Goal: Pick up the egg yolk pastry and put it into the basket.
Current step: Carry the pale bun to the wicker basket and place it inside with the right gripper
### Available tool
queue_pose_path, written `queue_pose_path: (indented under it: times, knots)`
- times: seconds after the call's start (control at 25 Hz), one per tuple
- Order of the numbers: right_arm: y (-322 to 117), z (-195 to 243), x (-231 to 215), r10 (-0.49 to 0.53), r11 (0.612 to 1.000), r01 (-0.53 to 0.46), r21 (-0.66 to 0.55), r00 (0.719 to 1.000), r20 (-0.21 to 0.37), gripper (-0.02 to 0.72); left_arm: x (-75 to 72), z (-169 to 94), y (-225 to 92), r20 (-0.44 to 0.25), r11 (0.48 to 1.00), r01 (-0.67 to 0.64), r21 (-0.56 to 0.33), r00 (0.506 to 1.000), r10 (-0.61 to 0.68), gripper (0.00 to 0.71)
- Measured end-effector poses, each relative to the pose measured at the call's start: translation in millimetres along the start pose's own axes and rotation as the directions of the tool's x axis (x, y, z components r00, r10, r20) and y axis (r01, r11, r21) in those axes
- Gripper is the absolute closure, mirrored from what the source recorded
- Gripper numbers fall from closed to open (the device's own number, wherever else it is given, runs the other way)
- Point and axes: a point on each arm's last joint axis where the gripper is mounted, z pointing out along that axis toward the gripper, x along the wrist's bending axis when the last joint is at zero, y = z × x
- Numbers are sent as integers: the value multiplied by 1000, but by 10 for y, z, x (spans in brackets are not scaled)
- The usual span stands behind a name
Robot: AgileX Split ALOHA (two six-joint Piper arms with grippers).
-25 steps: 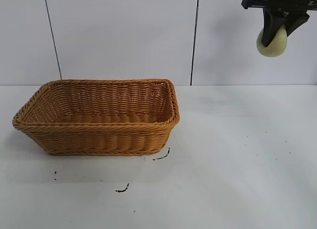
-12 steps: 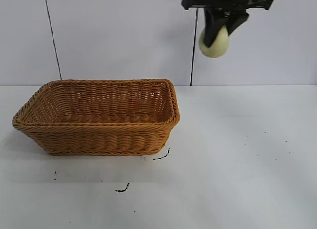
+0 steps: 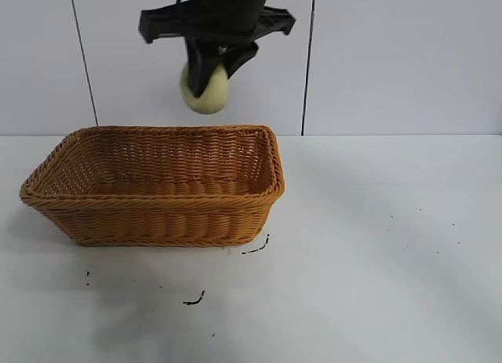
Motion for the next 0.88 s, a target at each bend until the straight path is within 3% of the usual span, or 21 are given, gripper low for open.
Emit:
queue_pose_path:
  times: [0.24,0.44,0.52,0.64,0.72,0.88]
  knots:
    - [-159,456,-8,5,1000,-5,18,1000,1,542,0,0,0,0,1000,0,0,1000,0,14]
    - [-173,514,-11,2,1000,-2,9,1000,3,510,0,0,0,0,1000,0,0,1000,0,14]
    - [-170,514,-11,2,1000,-2,6,1000,3,448,0,0,0,0,1000,0,0,1000,0,14]
    - [-170,514,-11,2,1000,-2,6,1000,3,248,0,0,0,0,1000,0,0,1000,0,14]
    - [-175,514,-11,2,1000,-2,11,1000,3,162,0,0,0,0,1000,0,0,1000,0,14]
    - [-143,409,-13,-4,1000,4,19,1000,8,120,0,0,0,0,1000,0,0,1000,0,14]
